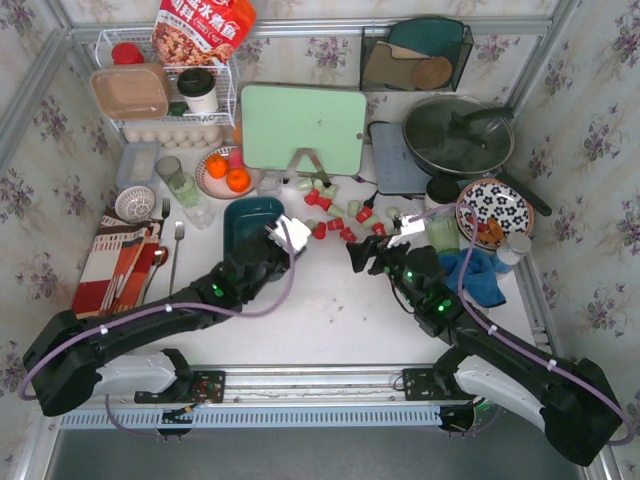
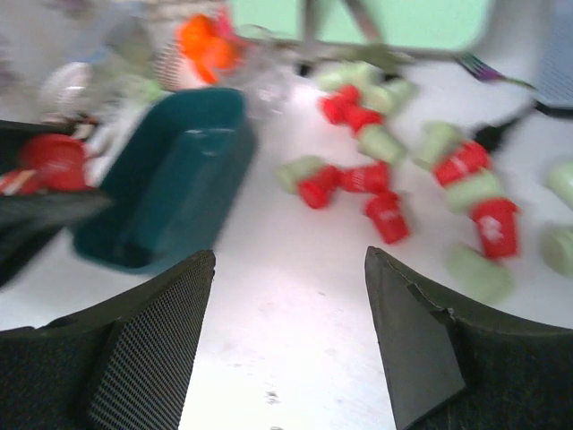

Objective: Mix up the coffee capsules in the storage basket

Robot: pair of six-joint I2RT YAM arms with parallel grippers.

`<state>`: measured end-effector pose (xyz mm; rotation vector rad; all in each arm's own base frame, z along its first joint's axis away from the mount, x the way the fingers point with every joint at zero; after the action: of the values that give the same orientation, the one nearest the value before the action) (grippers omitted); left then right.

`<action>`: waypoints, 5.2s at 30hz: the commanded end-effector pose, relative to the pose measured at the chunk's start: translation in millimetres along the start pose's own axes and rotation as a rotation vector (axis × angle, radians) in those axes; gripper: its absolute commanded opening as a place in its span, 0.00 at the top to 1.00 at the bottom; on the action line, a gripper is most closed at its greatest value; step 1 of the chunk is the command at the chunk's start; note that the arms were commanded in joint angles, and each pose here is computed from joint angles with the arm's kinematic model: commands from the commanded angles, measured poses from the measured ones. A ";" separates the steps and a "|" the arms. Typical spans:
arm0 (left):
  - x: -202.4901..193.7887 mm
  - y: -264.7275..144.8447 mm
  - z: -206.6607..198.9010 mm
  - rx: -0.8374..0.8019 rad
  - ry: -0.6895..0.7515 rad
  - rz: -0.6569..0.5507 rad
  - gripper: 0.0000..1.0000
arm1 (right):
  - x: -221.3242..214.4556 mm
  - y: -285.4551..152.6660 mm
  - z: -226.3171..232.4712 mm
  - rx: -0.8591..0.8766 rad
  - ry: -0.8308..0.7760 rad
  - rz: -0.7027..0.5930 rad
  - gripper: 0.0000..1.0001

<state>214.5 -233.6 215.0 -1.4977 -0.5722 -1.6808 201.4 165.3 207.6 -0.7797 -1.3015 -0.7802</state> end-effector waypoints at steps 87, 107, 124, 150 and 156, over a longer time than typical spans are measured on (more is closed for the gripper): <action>-12.6 25.6 -1.7 -0.263 -0.388 0.260 0.01 | -19.6 -6.3 -22.0 -0.014 0.014 0.159 0.96; -12.0 16.9 -32.9 -0.544 0.070 -0.202 0.01 | -12.3 17.7 -0.8 0.196 0.017 0.087 0.96; -19.2 18.7 -30.8 -0.485 0.052 -0.147 0.01 | -10.8 9.8 -3.4 0.182 -0.016 0.075 0.96; -22.6 31.8 -48.7 -0.591 0.207 -0.346 0.01 | -7.7 13.4 11.0 0.290 0.062 0.064 0.96; -18.6 44.4 -43.8 -0.501 0.231 -0.348 0.01 | -11.7 15.0 16.9 0.342 0.095 0.086 0.96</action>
<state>213.3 -283.9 162.5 -1.6750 -0.1796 -2.2822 204.8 181.9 188.8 -0.5867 -1.2602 -0.5056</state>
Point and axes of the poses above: each gripper's point midway between its finger pads, its own y axis out along the fingers, its own z axis along the line the jaws close on, x = y × z, the point moved 8 cm from there along -y, back along the fingers, and after that the axes turned 14 degrees about -y, right-handed, at the moved point
